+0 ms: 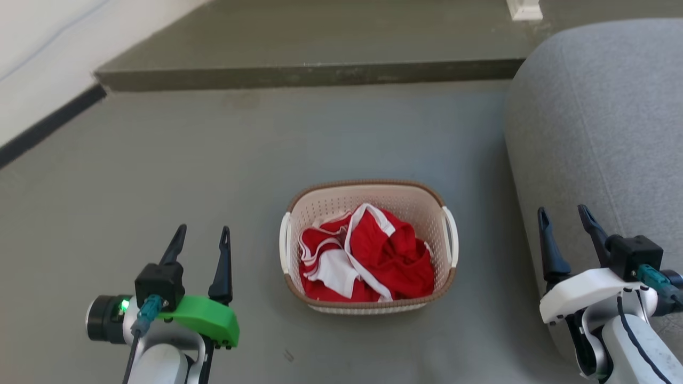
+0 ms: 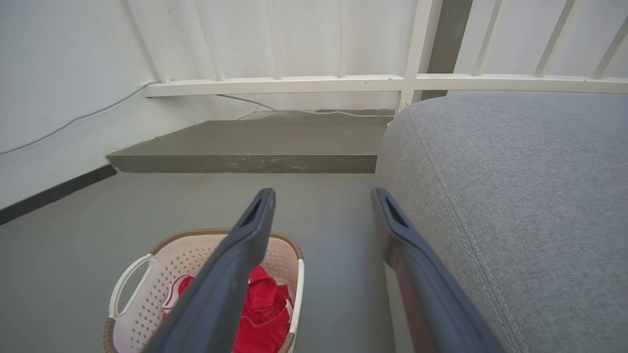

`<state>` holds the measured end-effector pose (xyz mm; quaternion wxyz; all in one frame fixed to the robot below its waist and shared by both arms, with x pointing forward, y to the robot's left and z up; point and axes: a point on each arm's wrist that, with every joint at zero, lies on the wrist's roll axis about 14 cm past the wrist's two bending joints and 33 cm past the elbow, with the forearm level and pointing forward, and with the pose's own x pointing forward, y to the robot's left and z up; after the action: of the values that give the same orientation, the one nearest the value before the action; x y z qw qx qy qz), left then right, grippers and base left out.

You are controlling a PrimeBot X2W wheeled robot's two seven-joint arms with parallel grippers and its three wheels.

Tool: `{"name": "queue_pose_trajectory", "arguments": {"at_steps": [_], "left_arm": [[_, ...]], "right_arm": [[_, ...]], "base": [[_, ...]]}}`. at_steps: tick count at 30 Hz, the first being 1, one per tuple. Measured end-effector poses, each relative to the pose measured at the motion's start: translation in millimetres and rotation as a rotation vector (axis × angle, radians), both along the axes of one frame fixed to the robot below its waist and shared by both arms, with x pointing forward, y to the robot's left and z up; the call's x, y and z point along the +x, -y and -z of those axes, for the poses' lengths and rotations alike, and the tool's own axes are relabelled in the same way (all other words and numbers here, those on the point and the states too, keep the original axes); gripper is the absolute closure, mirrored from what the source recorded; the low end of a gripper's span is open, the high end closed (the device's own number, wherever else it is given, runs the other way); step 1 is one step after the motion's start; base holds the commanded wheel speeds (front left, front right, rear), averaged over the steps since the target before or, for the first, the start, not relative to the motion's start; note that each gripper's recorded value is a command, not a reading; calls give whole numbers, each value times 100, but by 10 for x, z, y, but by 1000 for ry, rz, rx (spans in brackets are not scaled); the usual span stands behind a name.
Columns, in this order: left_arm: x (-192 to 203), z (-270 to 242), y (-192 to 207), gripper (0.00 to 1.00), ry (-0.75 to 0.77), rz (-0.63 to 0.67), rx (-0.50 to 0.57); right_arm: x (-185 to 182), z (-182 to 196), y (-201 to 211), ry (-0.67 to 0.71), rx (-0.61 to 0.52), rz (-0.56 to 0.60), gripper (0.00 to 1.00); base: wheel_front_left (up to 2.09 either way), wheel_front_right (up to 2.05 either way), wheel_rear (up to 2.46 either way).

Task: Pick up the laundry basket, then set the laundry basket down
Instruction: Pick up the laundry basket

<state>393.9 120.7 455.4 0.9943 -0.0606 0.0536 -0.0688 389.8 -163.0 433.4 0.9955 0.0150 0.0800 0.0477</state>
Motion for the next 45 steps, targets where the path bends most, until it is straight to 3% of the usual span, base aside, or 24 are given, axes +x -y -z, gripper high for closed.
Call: {"name": "queue_pose_trajectory", "arguments": {"at_steps": [30, 45], "left_arm": [[887, 889, 155, 0, -157, 23, -54], [1290, 1613, 208, 0, -280, 52, -79]], "right_arm": [[783, 928, -47, -150, 18, -5, 0], [1209, 1556, -183, -204, 46, -32, 0]], "base": [[0, 0, 0], [0, 0, 0]]}}
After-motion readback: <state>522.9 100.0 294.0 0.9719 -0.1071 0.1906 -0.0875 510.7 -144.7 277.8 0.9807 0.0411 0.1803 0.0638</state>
